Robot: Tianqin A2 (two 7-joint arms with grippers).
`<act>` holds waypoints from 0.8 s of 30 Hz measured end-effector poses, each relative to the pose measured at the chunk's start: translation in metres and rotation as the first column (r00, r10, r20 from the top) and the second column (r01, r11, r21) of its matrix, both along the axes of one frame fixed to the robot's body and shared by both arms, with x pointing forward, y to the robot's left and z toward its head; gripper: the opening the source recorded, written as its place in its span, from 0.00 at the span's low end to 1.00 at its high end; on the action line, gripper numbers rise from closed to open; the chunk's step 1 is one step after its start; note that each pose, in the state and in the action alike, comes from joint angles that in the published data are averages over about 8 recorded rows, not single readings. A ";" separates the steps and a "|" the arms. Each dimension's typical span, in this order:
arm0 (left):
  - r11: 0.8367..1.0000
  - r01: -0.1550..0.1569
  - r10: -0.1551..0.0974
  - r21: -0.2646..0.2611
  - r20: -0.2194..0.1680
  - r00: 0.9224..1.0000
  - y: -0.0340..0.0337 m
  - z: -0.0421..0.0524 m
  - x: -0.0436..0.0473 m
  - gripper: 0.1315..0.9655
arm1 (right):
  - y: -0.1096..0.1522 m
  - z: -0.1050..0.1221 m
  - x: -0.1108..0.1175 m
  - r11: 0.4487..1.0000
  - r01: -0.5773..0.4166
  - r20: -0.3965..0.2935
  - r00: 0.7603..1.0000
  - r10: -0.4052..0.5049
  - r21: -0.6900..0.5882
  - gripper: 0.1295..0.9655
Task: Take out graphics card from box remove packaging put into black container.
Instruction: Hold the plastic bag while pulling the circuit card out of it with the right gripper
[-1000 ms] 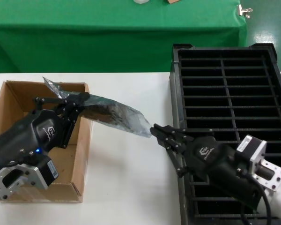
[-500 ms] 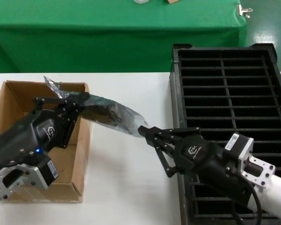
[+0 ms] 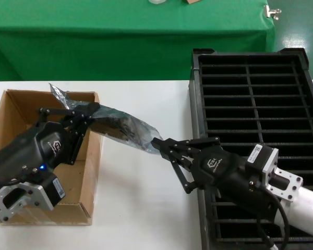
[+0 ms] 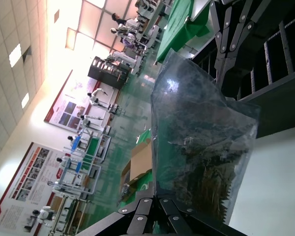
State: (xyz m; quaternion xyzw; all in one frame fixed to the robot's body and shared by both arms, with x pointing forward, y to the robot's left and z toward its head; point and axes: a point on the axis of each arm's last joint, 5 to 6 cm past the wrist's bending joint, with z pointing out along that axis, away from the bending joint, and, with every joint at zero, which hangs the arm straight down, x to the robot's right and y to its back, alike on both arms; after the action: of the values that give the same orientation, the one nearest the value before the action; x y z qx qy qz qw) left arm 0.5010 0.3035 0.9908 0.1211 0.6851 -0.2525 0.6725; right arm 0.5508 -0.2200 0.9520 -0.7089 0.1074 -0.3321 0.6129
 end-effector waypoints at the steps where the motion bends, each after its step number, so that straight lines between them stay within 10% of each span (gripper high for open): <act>1: 1.000 0.000 0.000 0.000 0.000 1.000 0.0000 0.0000 0.0000 0.01 | -0.001 0.000 0.001 1.000 -0.003 0.001 1.000 0.003 -0.003 0.01; 24: 1.000 0.000 0.000 0.000 0.000 1.000 0.0000 0.0000 0.0000 0.01 | -0.006 0.009 0.023 0.999 -0.037 0.010 0.999 0.037 0.037 0.00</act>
State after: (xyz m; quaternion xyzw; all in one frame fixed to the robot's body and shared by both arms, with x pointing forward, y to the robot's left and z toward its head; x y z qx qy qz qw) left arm 0.5010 0.3035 0.9908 0.1211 0.6851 -0.2525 0.6725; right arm 0.5742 -0.2259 0.9607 -0.6979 0.0977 -0.3219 0.6323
